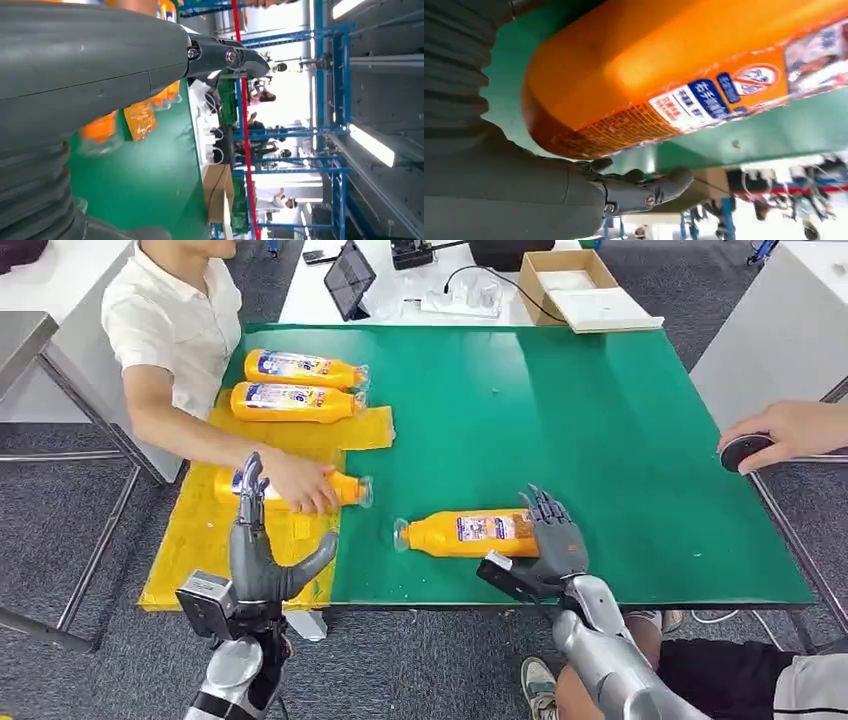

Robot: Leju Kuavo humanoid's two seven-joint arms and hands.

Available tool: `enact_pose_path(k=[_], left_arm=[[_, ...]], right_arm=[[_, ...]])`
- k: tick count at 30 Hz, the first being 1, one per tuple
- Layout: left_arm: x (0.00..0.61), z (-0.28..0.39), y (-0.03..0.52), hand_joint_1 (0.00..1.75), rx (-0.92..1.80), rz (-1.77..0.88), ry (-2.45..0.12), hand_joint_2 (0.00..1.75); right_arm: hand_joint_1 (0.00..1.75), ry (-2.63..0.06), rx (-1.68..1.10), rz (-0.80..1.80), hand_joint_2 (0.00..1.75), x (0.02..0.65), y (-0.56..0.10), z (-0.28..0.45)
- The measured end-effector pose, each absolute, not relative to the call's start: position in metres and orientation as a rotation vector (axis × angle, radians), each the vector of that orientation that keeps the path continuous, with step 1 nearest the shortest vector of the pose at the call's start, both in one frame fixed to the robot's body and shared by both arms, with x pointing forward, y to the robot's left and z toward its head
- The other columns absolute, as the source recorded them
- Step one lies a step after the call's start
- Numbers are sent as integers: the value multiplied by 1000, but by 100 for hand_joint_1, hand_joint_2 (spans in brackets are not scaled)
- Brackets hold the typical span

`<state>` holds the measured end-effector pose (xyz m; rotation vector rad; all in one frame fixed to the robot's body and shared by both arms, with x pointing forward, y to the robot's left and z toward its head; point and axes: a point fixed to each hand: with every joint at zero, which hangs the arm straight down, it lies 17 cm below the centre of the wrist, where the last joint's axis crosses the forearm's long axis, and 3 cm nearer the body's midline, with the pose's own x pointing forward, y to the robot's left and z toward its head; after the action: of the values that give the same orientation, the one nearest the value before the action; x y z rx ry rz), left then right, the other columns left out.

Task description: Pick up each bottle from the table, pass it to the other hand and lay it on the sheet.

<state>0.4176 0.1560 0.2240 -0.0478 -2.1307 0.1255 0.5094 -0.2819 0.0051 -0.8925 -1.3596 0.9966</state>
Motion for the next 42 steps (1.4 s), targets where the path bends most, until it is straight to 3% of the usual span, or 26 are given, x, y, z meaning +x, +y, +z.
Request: enact_pose_path(k=[7, 8, 9, 14, 30, 34, 37, 42], left_arm=[[420, 219, 152, 0, -64, 114, -2109, 175], [421, 219, 151, 0, -69, 113, -2105, 175], [421, 218, 150, 0, -72, 110, -2102, 175], [424, 216, 137, 0, -138, 77, -2081, 175], [424, 216, 122, 0, -261, 53, -2057, 175], [427, 209, 129, 0, -238, 98, -2018, 175], [437, 183, 151, 0, -215, 271, -1868, 175], [439, 162, 170, 0, -185, 377, -1787, 175]], right_arm=[[0, -1255, -862, 1052, 175, 520, -281, -4], [159, -1238, -852, 1062, 175, 519, -281, -7], [175, -1222, -839, 1071, 175, 520, -280, -9], [175, -1136, -736, 1155, 175, 521, -273, -22], [175, -1266, -547, 1136, 175, 522, -247, -11], [175, -1463, -465, 1015, 175, 517, -229, 7], [175, -1650, -433, 845, 175, 505, -213, 31], [175, -1768, -450, 704, 175, 502, -202, 71]])
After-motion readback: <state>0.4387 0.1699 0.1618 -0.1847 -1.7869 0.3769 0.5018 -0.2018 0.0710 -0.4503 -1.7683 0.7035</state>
